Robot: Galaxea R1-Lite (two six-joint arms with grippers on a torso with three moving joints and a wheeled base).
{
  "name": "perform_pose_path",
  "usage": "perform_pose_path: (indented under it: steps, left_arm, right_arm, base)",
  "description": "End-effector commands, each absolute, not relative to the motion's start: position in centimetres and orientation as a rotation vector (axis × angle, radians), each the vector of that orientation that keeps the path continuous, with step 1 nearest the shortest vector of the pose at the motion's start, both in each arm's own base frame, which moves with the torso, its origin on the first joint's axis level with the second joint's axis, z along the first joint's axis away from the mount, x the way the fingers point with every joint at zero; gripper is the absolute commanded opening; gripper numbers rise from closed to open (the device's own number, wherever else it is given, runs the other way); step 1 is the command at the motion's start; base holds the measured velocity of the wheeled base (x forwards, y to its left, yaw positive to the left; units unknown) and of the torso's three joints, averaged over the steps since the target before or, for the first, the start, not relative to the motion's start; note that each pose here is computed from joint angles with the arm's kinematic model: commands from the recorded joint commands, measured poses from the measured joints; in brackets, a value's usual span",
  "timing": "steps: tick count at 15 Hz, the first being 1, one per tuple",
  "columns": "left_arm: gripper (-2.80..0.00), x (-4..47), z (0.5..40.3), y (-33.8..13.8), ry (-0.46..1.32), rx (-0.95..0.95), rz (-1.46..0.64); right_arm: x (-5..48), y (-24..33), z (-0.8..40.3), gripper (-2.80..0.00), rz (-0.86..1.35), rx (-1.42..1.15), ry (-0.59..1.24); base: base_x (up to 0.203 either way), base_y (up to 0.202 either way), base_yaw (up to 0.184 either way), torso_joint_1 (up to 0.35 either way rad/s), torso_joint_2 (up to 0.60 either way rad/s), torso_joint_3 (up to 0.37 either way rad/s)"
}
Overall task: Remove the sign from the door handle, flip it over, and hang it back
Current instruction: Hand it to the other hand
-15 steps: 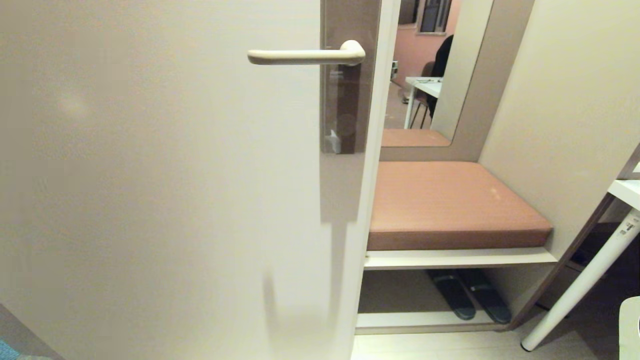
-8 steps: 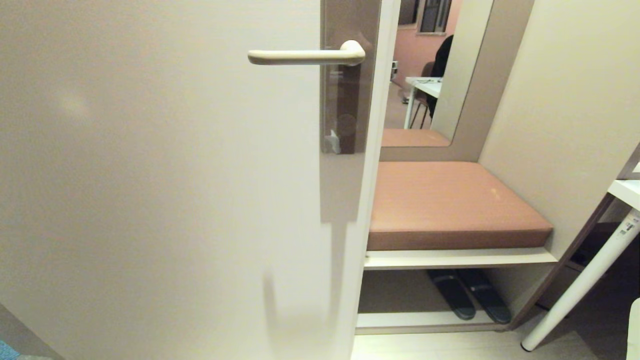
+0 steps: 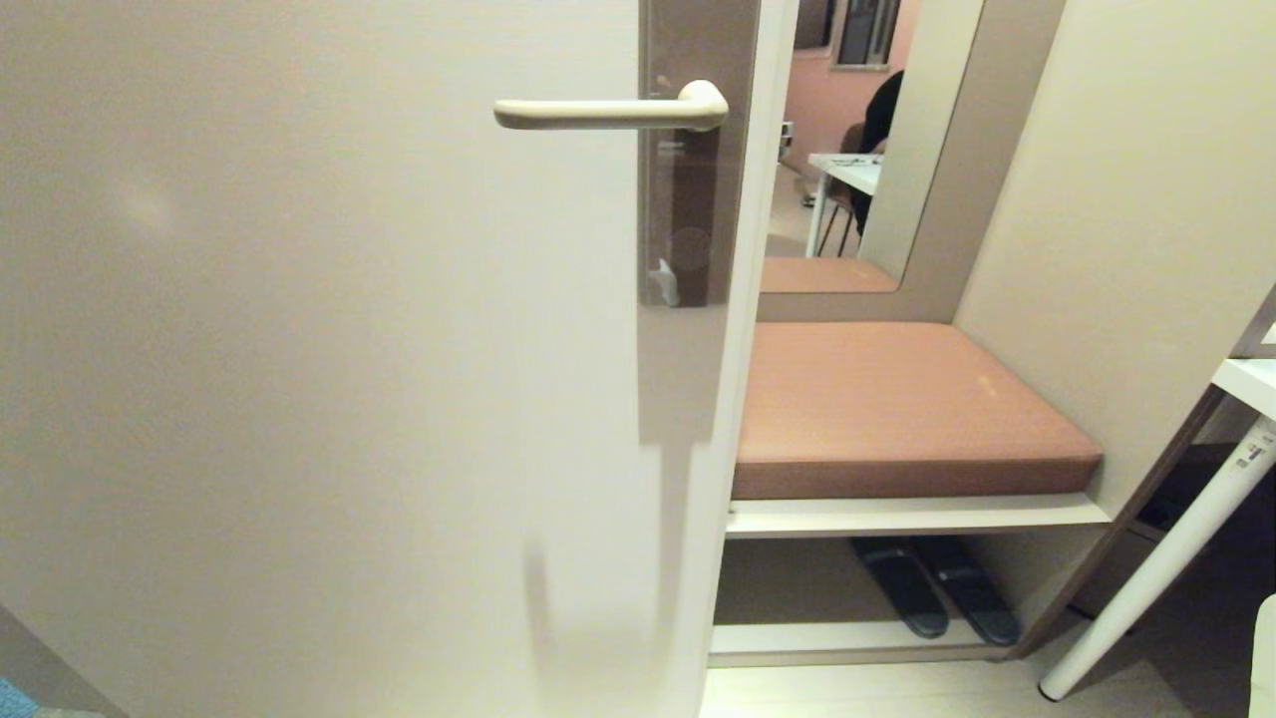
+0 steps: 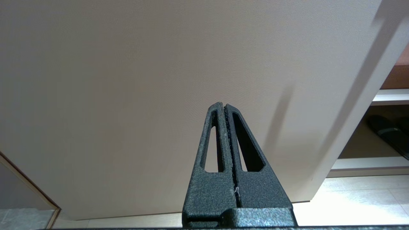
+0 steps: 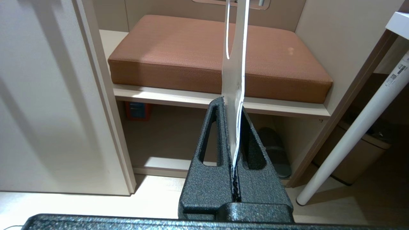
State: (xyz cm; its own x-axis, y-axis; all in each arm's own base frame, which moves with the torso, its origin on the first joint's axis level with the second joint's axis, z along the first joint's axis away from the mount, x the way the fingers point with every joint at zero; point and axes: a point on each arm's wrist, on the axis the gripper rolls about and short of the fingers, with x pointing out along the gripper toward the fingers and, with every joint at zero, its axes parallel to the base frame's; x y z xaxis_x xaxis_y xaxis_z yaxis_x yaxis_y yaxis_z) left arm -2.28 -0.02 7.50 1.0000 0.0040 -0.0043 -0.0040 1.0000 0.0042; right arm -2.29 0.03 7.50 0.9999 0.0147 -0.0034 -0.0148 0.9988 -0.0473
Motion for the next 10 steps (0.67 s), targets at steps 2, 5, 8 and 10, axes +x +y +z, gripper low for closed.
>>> perform_pose_path:
  steps: [2,5,8,10]
  left_arm:
    - [-2.8,-2.28,7.5,-0.02,0.005,0.005,0.005]
    - [-2.8,-2.28,7.5,-0.02,0.005,0.005,0.005]
    - [-2.8,-2.28,7.51,-0.02,0.003,0.011,0.005]
    - [-2.8,-2.28,7.5,-0.02,0.005,0.012,0.002]
  right_arm:
    - [-2.28,0.03,7.5,-2.8,0.015,-0.048,0.004]
    - [-2.28,0.03,7.5,-2.8,0.015,-0.048,0.004]
    - [-2.28,0.03,7.5,-2.8,0.015,-0.048,0.004]
    - [-2.28,0.03,7.5,-2.8,0.015,-0.048,0.004]
  base:
    - [0.0,0.0,0.0,0.0,0.0,0.0]
    - [0.0,0.0,0.0,0.0,0.0,0.0]
    - [0.0,0.0,0.0,0.0,0.0,0.0]
    - [0.0,0.0,0.0,0.0,0.0,0.0]
